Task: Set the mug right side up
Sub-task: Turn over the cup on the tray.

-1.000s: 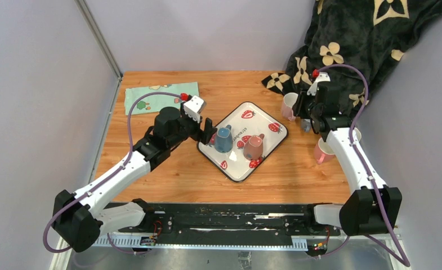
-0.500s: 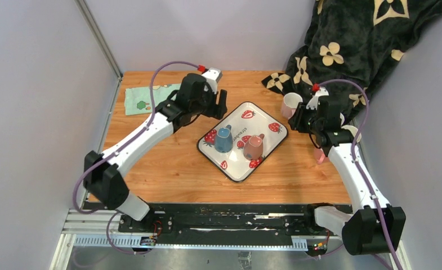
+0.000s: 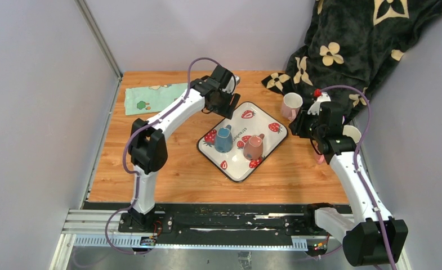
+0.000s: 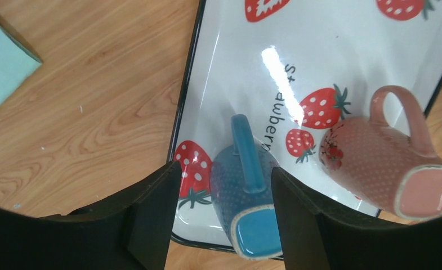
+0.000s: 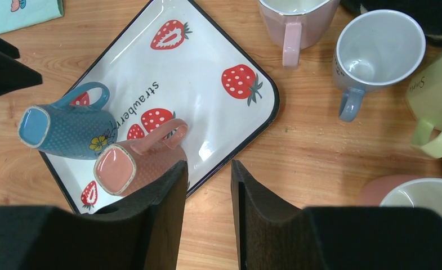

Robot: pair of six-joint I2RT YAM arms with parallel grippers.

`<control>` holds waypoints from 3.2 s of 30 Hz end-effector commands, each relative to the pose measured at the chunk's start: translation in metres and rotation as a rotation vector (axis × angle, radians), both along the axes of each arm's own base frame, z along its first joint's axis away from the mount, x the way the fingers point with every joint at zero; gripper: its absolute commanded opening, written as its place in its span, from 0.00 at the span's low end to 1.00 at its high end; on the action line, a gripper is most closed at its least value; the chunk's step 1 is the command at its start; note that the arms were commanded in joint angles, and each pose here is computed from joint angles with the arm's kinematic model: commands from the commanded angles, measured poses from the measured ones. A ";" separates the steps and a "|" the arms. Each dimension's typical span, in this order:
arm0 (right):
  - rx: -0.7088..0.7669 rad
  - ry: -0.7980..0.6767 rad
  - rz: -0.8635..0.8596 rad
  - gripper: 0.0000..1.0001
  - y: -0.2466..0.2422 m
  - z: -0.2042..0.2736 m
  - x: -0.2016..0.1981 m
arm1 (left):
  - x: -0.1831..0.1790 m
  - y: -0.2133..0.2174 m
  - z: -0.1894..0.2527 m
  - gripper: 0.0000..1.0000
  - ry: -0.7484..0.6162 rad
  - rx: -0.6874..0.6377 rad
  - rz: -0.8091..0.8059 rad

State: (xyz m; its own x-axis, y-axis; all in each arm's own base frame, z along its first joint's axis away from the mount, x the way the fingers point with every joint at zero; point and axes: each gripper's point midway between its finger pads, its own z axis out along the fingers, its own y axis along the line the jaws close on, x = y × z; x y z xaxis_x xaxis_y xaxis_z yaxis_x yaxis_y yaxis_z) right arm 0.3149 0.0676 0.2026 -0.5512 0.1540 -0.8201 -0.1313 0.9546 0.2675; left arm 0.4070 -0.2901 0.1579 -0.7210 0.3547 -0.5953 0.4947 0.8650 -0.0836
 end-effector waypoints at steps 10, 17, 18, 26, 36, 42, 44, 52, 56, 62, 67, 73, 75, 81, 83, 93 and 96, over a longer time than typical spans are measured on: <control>-0.021 0.010 -0.001 0.39 -0.002 -0.006 -0.006 | -0.006 -0.005 -0.039 0.63 0.122 0.069 -0.040; -0.023 0.013 0.000 0.39 -0.002 -0.007 -0.007 | -0.009 -0.010 -0.052 0.61 0.146 0.077 -0.068; -0.023 0.011 0.000 0.39 -0.003 -0.006 -0.007 | -0.010 -0.011 -0.053 0.61 0.149 0.079 -0.071; -0.023 0.013 0.003 0.39 -0.002 -0.006 -0.007 | -0.012 -0.015 -0.067 0.53 0.174 0.089 -0.086; -0.028 0.011 -0.001 0.39 -0.003 -0.006 -0.007 | -0.014 -0.017 -0.079 0.46 0.196 0.101 -0.100; -0.030 0.009 0.001 0.39 -0.003 -0.006 -0.006 | -0.013 -0.017 -0.080 0.41 0.193 0.108 -0.087; -0.031 0.009 0.000 0.39 -0.003 -0.006 -0.006 | -0.013 -0.019 -0.079 0.36 0.191 0.101 -0.092; -0.029 0.007 0.005 0.39 -0.003 -0.005 -0.006 | -0.015 -0.025 -0.064 0.20 0.180 0.061 -0.105; -0.027 0.007 0.003 0.39 -0.003 -0.005 -0.006 | -0.018 -0.029 -0.048 0.13 0.166 0.026 -0.118; -0.027 0.004 0.004 0.39 -0.003 -0.004 -0.006 | -0.021 -0.032 -0.022 0.02 0.133 -0.018 -0.140; -0.025 0.008 0.006 0.39 -0.002 -0.005 -0.006 | -0.026 -0.034 -0.007 0.00 0.118 -0.050 -0.165; -0.019 0.007 0.010 0.39 -0.001 -0.004 -0.007 | -0.033 -0.034 0.002 0.00 0.115 -0.070 -0.183; -0.019 0.006 0.009 0.39 -0.001 -0.004 -0.007 | -0.034 -0.032 0.005 0.00 0.110 -0.070 -0.183; -0.008 0.005 0.019 0.39 0.002 -0.003 -0.008 | -0.042 -0.034 0.020 0.00 0.092 -0.102 -0.229; 0.003 0.000 0.027 0.39 0.004 -0.001 -0.008 | -0.044 -0.035 0.027 0.00 0.076 -0.110 -0.255; 0.193 -0.036 0.133 0.39 0.038 0.024 -0.011 | -0.057 -0.042 0.069 0.00 -0.141 -0.176 -0.368; 0.262 -0.037 0.166 0.38 0.050 0.030 -0.011 | -0.058 -0.041 0.084 0.00 -0.249 -0.208 -0.385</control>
